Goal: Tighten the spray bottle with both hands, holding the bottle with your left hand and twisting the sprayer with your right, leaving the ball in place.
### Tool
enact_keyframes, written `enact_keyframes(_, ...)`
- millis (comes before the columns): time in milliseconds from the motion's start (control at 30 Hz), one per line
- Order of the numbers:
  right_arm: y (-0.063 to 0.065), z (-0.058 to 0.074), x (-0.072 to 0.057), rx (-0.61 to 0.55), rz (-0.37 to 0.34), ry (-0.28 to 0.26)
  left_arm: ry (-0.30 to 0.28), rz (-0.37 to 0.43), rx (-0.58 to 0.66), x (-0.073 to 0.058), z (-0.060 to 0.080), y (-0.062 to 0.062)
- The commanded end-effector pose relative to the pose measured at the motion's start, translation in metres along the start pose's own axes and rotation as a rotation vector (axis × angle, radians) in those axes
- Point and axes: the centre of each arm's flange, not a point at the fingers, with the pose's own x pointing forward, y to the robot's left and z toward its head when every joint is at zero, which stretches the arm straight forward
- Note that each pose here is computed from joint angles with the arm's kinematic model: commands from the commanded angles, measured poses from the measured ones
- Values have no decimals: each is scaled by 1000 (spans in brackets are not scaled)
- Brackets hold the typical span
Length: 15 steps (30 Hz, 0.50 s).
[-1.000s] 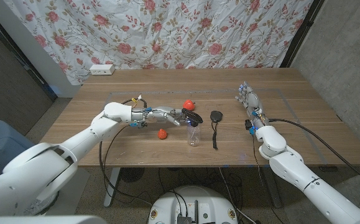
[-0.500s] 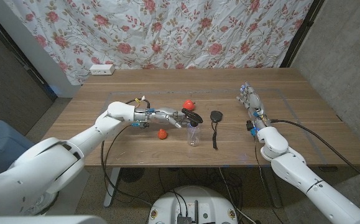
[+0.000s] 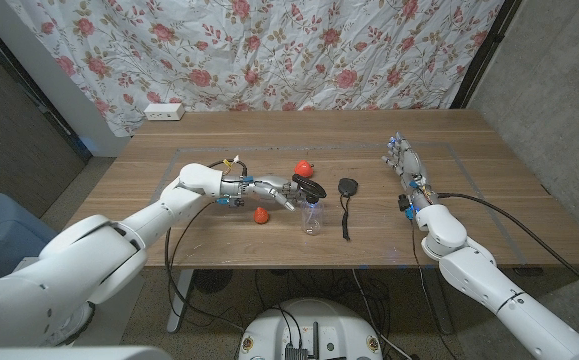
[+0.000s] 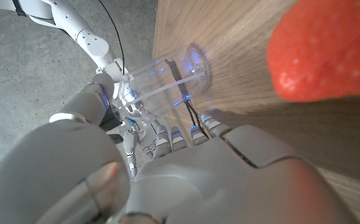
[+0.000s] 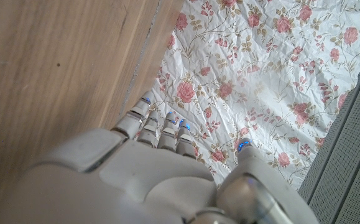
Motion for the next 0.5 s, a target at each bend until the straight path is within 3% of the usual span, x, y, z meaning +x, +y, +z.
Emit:
enact_keyframes(33, -2, 0, -5, -4, -11, -1, -3, -32, 17, 9, -1, -1)
enact_keyframes(500, -8, 6, -18, -15, -26, 1, -16, -49, 33, 20, -2, -6)
